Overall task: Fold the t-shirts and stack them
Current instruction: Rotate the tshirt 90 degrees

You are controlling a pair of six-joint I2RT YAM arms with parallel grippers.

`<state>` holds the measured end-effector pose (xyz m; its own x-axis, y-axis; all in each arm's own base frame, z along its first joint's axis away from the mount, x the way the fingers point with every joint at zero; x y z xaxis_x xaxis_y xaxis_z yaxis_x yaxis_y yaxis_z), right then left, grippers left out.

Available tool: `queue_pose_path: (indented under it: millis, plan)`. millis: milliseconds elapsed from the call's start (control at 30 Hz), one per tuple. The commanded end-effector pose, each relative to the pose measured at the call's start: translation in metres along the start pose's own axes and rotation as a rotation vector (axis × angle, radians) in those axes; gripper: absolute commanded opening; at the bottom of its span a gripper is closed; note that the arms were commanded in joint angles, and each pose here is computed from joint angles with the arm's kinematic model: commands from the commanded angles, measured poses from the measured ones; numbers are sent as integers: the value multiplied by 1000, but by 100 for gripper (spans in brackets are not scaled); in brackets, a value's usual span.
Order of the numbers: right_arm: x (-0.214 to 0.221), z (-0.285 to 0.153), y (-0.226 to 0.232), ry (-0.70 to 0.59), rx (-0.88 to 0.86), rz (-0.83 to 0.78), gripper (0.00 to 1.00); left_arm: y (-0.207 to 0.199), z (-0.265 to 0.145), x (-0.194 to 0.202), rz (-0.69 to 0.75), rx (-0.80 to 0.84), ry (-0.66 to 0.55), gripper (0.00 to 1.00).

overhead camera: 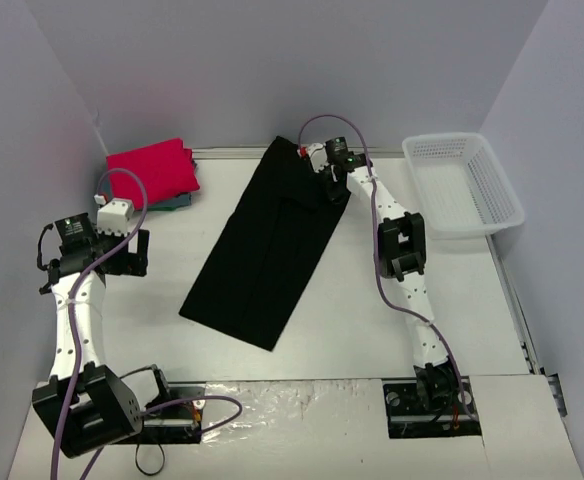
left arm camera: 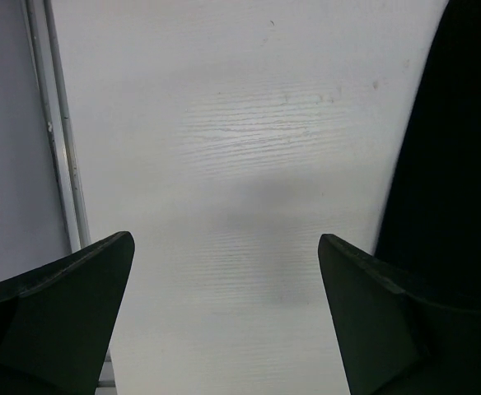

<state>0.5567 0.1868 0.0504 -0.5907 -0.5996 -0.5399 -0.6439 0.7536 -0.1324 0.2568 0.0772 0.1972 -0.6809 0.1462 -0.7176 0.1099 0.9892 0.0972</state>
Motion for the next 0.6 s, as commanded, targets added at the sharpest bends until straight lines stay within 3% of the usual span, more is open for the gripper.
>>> queue_pose_path:
  millis: [0,100,300,567]
  plan:
    - [19,34,-27,51,108,-31,0,4,3,-6,-11,5,0,94]
    - [1,41,-46,-26,224,-60,4,2,5,-3,-14,22,20,94]
    - [7,52,-70,-5,419,-105,8,1,11,1,-21,39,48,94]
    - [2,54,-92,-41,583,-126,3,-3,14,0,-33,86,51,94]
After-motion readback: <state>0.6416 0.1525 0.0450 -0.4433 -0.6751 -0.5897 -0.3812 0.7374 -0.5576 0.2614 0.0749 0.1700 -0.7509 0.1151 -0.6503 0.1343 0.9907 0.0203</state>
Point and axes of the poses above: each gripper's point midway between its finger pads, its own z axis out along the fingers, its own y axis along the line the jaws close on, x = y × z, the point moved 4 cm from there along -z, back along the fingers, and after that the axes turned 1 degree about z, right-handed, at the moved point
